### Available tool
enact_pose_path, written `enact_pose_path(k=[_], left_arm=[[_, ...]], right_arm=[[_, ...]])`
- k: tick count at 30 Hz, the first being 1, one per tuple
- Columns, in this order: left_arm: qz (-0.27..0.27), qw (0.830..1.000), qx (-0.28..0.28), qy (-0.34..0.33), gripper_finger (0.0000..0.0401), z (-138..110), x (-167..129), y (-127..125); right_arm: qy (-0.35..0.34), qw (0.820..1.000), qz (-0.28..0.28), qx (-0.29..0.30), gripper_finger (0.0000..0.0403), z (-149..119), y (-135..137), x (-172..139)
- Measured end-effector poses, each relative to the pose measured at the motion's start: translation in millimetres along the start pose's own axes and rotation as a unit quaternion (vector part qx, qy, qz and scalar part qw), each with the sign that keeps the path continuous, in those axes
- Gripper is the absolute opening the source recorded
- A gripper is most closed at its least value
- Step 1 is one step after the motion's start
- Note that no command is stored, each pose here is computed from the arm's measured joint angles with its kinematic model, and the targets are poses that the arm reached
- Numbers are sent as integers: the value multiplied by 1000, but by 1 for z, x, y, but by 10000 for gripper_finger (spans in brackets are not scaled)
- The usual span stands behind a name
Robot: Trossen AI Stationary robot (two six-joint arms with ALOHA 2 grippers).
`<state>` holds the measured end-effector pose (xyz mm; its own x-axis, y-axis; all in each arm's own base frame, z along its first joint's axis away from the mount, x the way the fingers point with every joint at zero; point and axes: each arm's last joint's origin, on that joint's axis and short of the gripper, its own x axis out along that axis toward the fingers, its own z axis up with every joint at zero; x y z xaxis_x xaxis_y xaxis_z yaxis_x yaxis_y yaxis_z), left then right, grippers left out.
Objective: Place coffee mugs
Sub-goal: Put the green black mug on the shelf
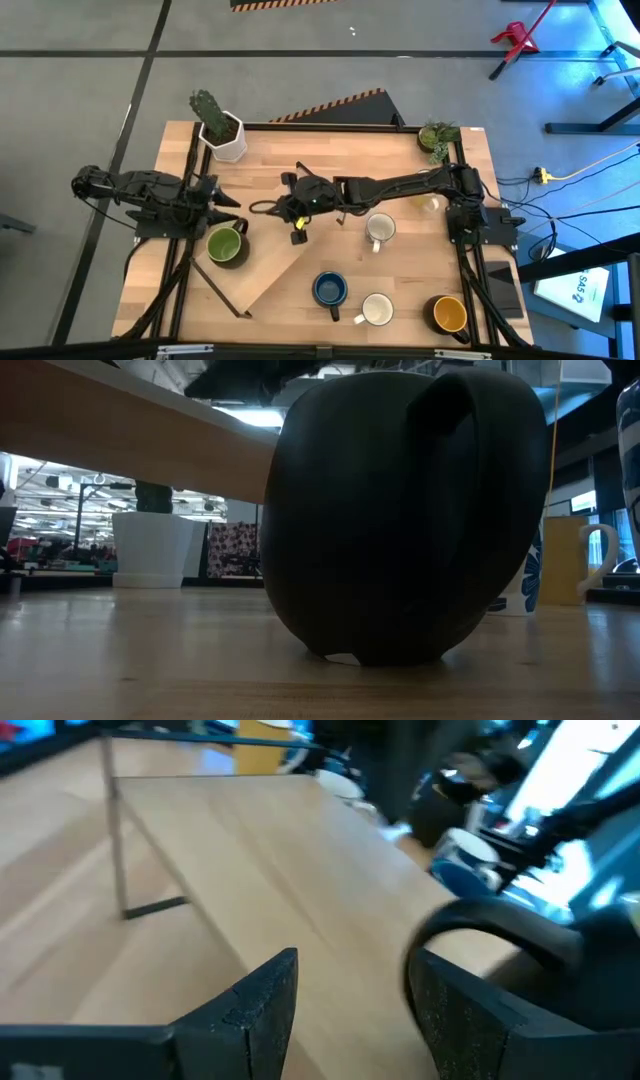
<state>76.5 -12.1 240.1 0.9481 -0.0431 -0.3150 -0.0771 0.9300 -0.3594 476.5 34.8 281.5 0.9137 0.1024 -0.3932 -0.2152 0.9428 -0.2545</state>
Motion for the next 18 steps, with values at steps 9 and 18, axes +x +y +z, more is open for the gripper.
enact_pose_path(k=[9,18], left_arm=[[110,993,-33,-31,188,-2,-1,8],[184,975,-73,-101,188,7,-5,10]], right_arm=[[-38,999,20,-7,0,-6,10,19],[-69,997,24,-23,0,-12,12,31]])
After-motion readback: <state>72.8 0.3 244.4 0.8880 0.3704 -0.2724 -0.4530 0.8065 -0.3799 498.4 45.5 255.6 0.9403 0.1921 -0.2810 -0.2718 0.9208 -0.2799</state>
